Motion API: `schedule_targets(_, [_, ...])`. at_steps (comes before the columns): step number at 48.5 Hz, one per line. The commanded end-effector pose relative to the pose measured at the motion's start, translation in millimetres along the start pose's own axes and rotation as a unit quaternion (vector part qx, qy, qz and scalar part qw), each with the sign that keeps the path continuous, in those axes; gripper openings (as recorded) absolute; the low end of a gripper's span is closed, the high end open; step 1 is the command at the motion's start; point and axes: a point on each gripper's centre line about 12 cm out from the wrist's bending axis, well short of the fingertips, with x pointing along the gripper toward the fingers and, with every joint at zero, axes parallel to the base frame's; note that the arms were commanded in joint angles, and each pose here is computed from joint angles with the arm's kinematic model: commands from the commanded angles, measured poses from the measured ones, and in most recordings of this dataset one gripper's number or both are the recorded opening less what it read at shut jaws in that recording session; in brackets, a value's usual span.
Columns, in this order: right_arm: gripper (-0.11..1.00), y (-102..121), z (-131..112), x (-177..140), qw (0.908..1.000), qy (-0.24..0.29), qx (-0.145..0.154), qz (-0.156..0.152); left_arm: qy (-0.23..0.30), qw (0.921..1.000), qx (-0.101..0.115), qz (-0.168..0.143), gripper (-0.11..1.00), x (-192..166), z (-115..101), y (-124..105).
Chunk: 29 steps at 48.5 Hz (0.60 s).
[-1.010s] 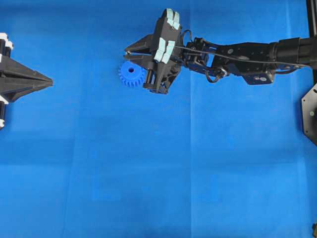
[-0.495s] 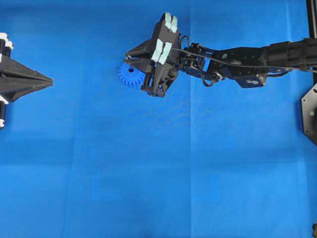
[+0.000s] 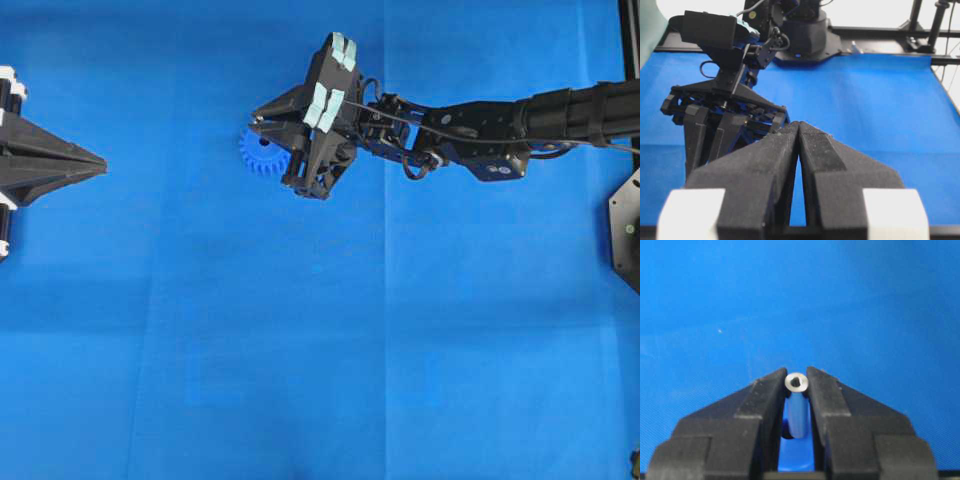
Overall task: Insert the shaft placed at a random location into the center hole of the small gear at another random location.
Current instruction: 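Align the held shaft above the gear's center hole with the right gripper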
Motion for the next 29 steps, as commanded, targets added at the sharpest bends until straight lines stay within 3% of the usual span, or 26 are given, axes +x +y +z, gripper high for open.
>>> schedule_targets(1, [0.04,3.1,12.8,-3.6,0.9999,-0.016,0.003,0.004,-0.006,1.0000,0.000,0.000,0.00,1.4,4.3,-0.1])
schedule_targets(17, [0.04,12.1,54.3,-29.7,0.9985,-0.046,-0.022,0.017,-0.012,0.9999,-0.001,0.000,0.00,-0.2,6.8,-0.1])
schedule_targets(29, [0.04,15.1,62.5,-35.7,0.9979,-0.054,-0.030,0.021,-0.012,0.9999,-0.001,0.000,0.00,-0.3,6.3,-0.1])
